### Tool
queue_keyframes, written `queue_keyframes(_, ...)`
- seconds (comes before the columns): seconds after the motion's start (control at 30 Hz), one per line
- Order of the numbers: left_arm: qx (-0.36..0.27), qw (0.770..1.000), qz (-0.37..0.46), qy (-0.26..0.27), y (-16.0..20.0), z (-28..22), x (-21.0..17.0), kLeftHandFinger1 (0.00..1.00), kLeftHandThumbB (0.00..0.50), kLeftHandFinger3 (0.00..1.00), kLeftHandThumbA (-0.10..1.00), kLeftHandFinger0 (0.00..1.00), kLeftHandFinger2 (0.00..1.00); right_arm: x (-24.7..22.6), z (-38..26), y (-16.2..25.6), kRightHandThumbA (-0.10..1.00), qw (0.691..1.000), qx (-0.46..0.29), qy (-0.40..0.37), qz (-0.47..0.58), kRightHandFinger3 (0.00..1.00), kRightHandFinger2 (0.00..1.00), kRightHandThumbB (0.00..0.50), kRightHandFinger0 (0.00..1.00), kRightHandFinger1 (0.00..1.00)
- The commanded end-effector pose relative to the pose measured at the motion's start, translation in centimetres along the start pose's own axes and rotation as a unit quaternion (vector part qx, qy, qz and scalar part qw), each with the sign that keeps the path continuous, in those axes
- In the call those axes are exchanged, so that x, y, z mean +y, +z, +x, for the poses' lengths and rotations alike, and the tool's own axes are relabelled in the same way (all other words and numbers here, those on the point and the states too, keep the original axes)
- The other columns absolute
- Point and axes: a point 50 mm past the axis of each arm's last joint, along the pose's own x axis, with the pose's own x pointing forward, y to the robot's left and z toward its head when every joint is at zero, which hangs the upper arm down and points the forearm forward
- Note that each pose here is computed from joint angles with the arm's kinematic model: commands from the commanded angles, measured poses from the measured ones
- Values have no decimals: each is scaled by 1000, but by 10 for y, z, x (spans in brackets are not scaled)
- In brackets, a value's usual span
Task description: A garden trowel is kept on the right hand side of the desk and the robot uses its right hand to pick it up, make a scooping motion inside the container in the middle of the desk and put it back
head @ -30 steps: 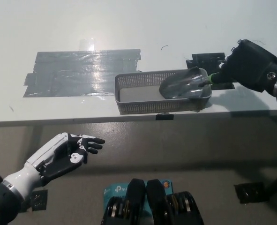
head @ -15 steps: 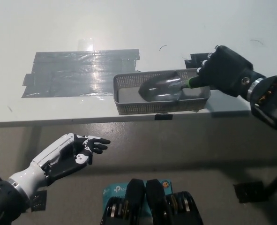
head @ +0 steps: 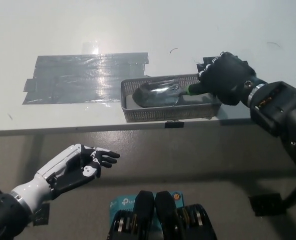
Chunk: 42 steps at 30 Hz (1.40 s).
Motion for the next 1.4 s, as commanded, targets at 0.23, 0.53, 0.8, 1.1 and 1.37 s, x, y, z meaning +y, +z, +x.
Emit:
queue_keyframes(0.23,-15,1000,13,-11,3,-2,2,753,22,712,1000,826,722,-17,-15,-50,-100,964,38,-47,261,210,574,237,9,226)
queue_keyframes(0.53,-13,1000,8,-9,-1,-5,2,760,22,738,1000,818,739,-31,-22,-65,-100,941,32,-77,327,466,568,205,0,251)
queue_keyframes(0.8,-7,1000,4,-3,-6,-9,1,757,44,717,1000,815,728,-43,-32,-101,-100,911,66,-99,394,286,391,233,0,174)
queue_keyframes(1.1,-6,1000,-3,5,-12,-15,-1,741,33,679,1000,811,709,-21,-48,-156,-100,868,186,-110,448,166,323,233,0,156)
queue_keyframes(1.37,-7,1000,-2,9,-15,-19,-1,721,76,700,1000,755,706,24,-63,-189,-100,862,276,-82,417,264,417,125,0,182)
